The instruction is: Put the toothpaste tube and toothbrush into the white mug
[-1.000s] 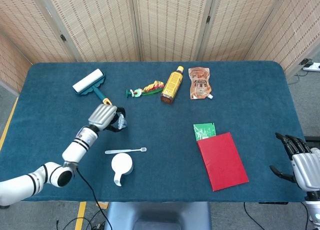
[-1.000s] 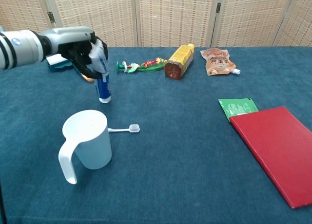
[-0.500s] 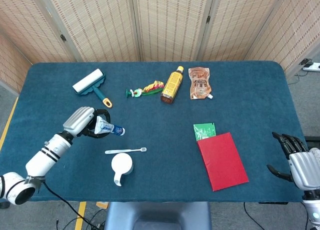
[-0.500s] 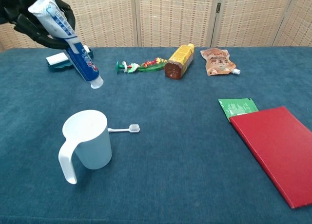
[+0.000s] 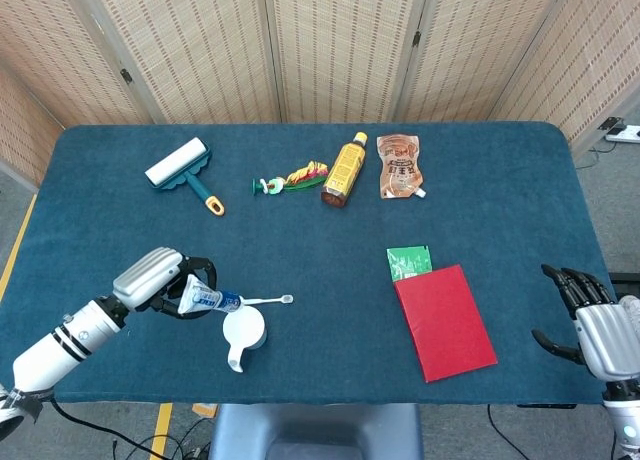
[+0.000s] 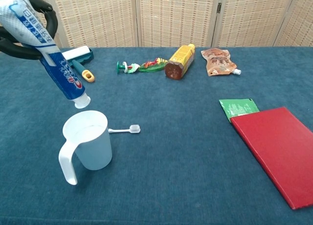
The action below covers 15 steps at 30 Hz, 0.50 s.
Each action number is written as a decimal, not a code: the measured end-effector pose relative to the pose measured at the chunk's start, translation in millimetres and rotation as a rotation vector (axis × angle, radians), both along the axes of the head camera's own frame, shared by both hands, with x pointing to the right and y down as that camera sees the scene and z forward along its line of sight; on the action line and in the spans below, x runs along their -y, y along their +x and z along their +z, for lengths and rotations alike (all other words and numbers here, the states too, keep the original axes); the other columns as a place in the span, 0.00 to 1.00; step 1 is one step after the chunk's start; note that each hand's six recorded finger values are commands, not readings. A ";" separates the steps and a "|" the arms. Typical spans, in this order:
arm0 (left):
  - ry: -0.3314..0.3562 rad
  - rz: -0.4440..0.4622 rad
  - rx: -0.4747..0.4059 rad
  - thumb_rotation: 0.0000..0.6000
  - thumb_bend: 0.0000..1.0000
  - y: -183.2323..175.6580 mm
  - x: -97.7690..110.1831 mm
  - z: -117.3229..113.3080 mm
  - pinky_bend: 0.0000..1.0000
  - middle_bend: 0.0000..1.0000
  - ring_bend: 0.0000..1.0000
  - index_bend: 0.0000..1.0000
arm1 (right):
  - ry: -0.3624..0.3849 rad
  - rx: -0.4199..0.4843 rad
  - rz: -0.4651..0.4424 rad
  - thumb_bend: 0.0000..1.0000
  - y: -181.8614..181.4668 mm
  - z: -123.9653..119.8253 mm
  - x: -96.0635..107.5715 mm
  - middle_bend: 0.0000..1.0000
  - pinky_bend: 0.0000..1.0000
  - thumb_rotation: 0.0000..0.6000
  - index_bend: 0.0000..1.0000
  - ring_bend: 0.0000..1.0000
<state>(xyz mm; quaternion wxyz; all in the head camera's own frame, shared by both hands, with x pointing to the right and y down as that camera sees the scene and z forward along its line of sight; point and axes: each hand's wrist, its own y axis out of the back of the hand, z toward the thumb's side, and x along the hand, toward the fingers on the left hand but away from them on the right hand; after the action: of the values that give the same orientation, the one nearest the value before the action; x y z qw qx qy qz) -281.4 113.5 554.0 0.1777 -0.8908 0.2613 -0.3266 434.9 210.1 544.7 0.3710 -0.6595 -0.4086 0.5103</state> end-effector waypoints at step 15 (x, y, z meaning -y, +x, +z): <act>-0.038 0.099 0.028 1.00 0.30 12.5 -26.7 16.2 1.00 0.97 0.87 0.64 | 0.008 -0.002 0.012 0.09 3.0 -6.0 -4.5 0.21 0.18 1.00 0.09 0.16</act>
<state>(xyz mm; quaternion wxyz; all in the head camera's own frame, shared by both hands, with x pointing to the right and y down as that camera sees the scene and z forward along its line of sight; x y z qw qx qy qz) -268.8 140.3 570.2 0.1802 -0.9012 0.2083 -0.3347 437.8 214.7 538.7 0.3711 -0.6551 -0.4140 0.5116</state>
